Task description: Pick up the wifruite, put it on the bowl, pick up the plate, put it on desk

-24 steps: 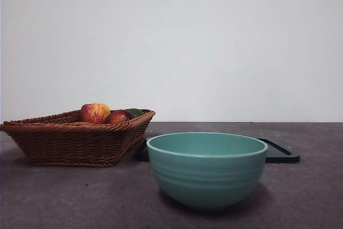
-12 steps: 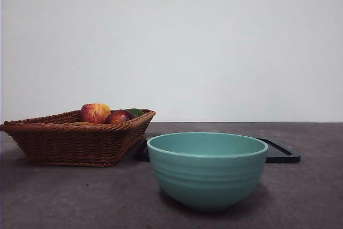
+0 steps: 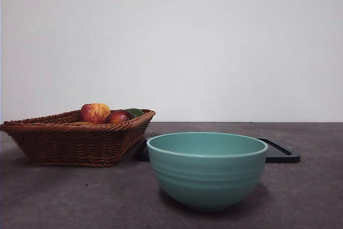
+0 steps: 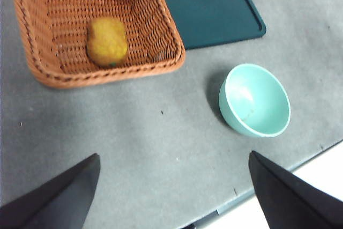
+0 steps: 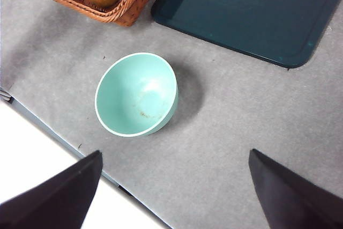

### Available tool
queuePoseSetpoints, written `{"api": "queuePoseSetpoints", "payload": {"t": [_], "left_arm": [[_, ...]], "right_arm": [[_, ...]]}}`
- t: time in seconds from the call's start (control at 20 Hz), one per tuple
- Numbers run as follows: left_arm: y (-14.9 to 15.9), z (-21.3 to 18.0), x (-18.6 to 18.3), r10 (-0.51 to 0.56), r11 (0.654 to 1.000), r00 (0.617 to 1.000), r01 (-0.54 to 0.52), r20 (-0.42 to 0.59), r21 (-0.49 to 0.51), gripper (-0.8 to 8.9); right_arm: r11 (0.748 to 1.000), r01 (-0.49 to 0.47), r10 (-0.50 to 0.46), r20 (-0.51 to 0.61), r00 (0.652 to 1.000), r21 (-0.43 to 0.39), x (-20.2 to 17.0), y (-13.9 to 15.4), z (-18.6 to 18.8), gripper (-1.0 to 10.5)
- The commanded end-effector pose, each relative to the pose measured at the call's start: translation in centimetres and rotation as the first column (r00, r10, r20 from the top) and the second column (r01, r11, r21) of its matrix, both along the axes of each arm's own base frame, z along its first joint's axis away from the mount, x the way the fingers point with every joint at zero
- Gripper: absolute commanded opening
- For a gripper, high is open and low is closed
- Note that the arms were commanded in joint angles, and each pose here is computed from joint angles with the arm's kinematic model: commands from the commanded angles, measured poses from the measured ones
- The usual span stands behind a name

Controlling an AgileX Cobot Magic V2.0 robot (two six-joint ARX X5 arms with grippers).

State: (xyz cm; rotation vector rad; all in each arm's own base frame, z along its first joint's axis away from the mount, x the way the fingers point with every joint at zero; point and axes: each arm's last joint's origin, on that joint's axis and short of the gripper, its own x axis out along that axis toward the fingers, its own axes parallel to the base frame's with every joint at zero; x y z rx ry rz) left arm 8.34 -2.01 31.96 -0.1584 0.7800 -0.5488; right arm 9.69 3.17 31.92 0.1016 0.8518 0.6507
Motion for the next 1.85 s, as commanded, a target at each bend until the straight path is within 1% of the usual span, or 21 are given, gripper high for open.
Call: {"api": "queuePoseSetpoints", "payload": {"t": [0.05,0.2,0.4,0.7,0.8,0.9,1.0,1.1,1.3,1.45,1.5,1.75,1.85], "left_arm": [[-0.1,0.7,0.9,0.002,1.000,1.000,-0.002,0.030,-0.011,4.42],[-0.4,0.7,2.6,0.005,1.000,1.000,-0.005,0.028,-0.024,4.38],[-1.3,0.5,5.9,-0.007,1.000,1.000,0.008,0.008,-0.029,4.36],[-3.8,0.8,11.6,0.001,0.997,1.000,0.000,-0.022,0.081,4.34],[-4.9,0.7,13.5,0.000,0.993,1.000,0.003,-0.026,0.120,4.34],[-5.9,0.1,15.4,0.007,0.983,0.999,0.000,-0.040,0.181,4.33],[-6.9,-0.8,17.1,0.004,0.971,0.998,0.011,-0.063,0.238,4.33],[-7.9,-2.1,18.5,0.002,0.964,0.997,0.017,-0.073,0.267,4.33],[-9.6,-5.6,20.9,-0.002,0.942,0.992,0.046,-0.130,0.332,4.33],[-10.3,-7.8,22.3,-0.005,0.934,0.986,0.064,-0.167,0.351,4.34],[-10.5,-8.5,22.7,0.002,0.927,0.986,0.061,-0.167,0.371,4.34],[-10.9,-11.4,23.7,0.002,0.911,0.970,0.099,-0.243,0.401,4.33],[-11.0,-11.7,23.8,0.001,0.910,0.969,0.102,-0.247,0.402,4.32]], "right_arm": [[1.000,0.000,0.000,0.015,1.000,0.009,0.0,0.0,0.5,4.4],[1.000,0.000,0.000,0.015,1.000,0.009,0.0,0.0,0.5,4.4],[1.000,0.000,0.000,0.015,1.000,0.009,0.0,0.0,0.5,4.4],[1.000,0.001,-0.001,0.017,1.000,0.009,0.0,0.0,0.6,4.4],[1.000,0.001,-0.001,0.018,1.000,0.008,0.0,0.0,0.6,4.4],[1.000,0.001,-0.001,0.017,1.000,0.009,0.0,0.0,0.6,4.4],[1.000,0.001,-0.001,0.017,1.000,0.009,0.0,0.0,0.6,4.4],[1.000,0.001,-0.001,0.017,1.000,0.009,0.0,0.0,0.6,4.4],[1.000,0.001,-0.001,0.018,1.000,0.008,0.0,0.0,0.6,4.4],[1.000,0.001,-0.001,0.017,1.000,0.009,0.0,0.0,0.6,4.4],[1.000,0.001,-0.001,0.017,1.000,0.009,0.0,0.0,0.6,4.4],[1.000,0.001,-0.001,0.017,1.000,0.009,0.0,0.0,0.6,4.4],[1.000,0.003,-0.003,0.015,1.000,0.010,0.0,0.0,0.6,4.4]]}}
